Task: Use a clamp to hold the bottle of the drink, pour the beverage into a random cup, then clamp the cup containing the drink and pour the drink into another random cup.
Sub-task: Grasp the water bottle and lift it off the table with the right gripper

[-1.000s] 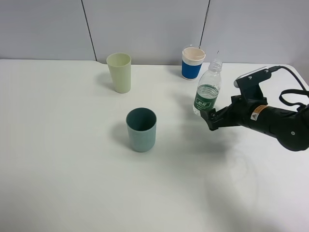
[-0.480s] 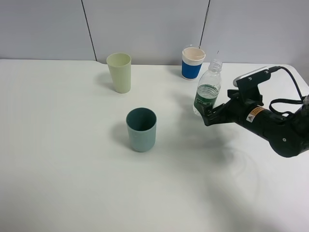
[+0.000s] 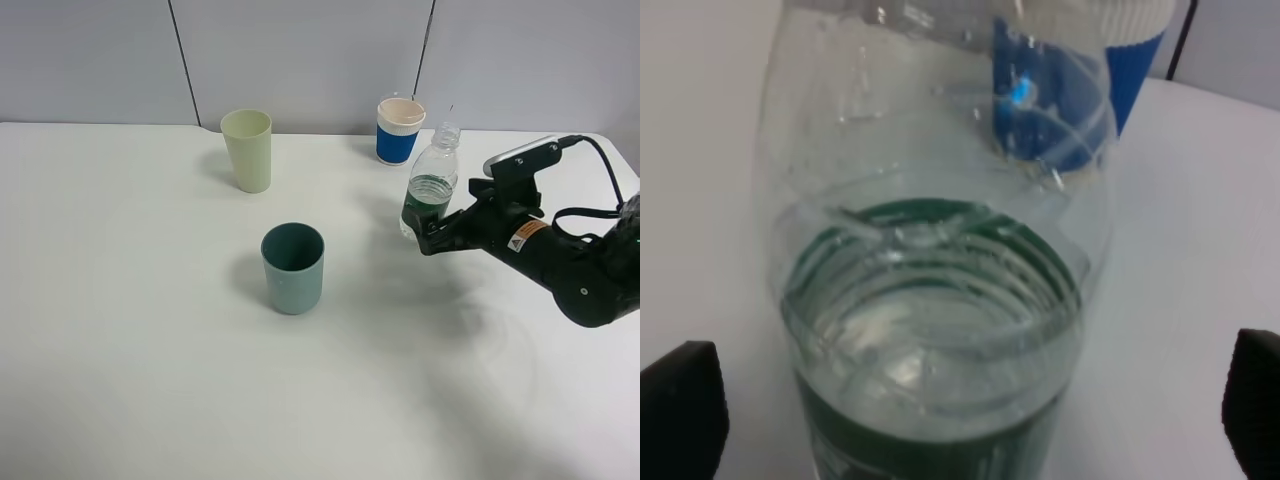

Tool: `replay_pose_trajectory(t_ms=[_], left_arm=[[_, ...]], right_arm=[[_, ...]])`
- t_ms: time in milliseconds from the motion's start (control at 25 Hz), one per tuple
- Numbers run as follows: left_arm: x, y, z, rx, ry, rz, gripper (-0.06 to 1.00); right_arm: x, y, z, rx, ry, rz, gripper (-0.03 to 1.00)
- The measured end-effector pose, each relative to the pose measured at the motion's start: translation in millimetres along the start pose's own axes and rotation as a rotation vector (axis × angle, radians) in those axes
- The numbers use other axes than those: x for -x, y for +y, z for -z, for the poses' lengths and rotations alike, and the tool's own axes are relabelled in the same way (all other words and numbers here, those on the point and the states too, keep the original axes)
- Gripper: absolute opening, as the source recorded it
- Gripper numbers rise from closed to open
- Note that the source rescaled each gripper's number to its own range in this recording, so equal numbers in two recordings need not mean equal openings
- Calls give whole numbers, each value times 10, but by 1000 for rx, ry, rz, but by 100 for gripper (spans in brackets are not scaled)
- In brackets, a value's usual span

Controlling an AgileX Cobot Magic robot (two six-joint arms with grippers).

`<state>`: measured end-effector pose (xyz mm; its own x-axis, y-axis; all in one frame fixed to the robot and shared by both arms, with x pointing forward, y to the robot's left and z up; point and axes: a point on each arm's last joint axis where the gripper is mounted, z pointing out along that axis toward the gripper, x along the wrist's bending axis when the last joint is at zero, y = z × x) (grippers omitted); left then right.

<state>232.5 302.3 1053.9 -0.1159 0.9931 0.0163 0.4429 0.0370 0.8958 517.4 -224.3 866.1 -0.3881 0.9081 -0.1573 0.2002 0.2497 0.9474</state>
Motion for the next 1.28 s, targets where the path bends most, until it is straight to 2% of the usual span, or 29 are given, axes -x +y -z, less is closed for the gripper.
replay_pose_trajectory(t_ms=[520, 1080, 1200, 1280], left_arm=[[0, 0, 0, 0, 0, 0, 81], [0, 0, 0, 0, 0, 0, 81], [0, 0, 0, 0, 0, 0, 81], [0, 0, 0, 0, 0, 0, 81]], right_arm=[[33, 148, -211, 35, 22, 28, 100], [40, 203, -324, 17, 48, 53, 99], [38, 204, -324, 17, 51, 55, 84], [38, 204, -324, 17, 51, 55, 60]])
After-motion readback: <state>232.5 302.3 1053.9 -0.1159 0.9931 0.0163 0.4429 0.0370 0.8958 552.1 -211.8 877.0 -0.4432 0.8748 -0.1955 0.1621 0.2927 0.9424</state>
